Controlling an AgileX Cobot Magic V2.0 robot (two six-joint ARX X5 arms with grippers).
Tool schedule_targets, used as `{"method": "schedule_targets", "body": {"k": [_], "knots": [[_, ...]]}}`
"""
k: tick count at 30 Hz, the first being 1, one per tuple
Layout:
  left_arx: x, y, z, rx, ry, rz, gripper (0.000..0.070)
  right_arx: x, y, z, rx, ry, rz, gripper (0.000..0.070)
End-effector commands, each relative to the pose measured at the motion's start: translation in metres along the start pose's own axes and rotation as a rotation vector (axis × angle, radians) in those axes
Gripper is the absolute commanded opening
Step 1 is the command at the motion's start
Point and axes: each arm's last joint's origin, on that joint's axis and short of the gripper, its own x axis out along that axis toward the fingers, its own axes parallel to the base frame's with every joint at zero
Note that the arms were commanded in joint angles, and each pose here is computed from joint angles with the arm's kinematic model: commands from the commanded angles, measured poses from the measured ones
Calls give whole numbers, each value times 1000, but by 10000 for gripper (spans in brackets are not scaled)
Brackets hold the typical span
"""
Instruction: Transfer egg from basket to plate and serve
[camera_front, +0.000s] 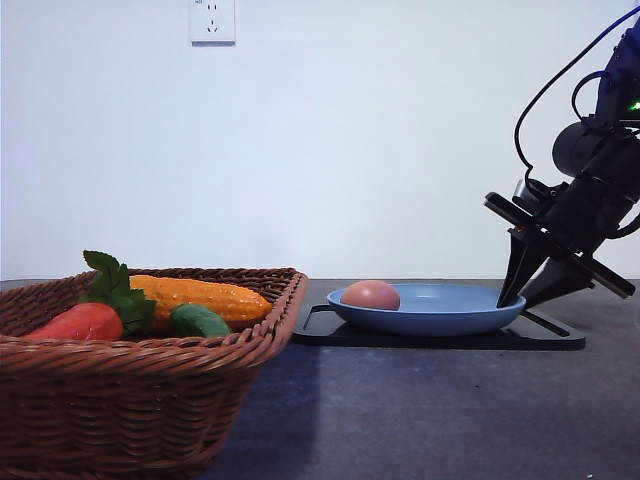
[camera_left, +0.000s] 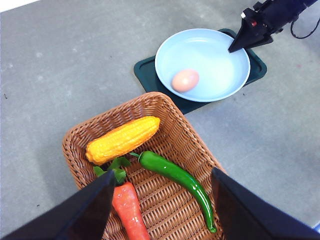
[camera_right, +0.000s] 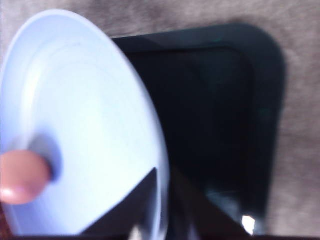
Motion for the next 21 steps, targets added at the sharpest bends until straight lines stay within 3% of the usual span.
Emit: {"method": "schedule_targets", "body": {"k": [1,14,18,21], "knots": [[1,-2,4,-4,-9,-2,392,2,1,5,-15,-12,-13,258],[8,-5,10,1,-34,10,377,-30,8,0,-15,-1,-28,262],[11,-7,18,25,-96,8,256,-59,26,-4,-58,-43,-20,190],[16,-7,23,52,-126,14,90,-87,44,-10,-109,-95,-18,98]]}}
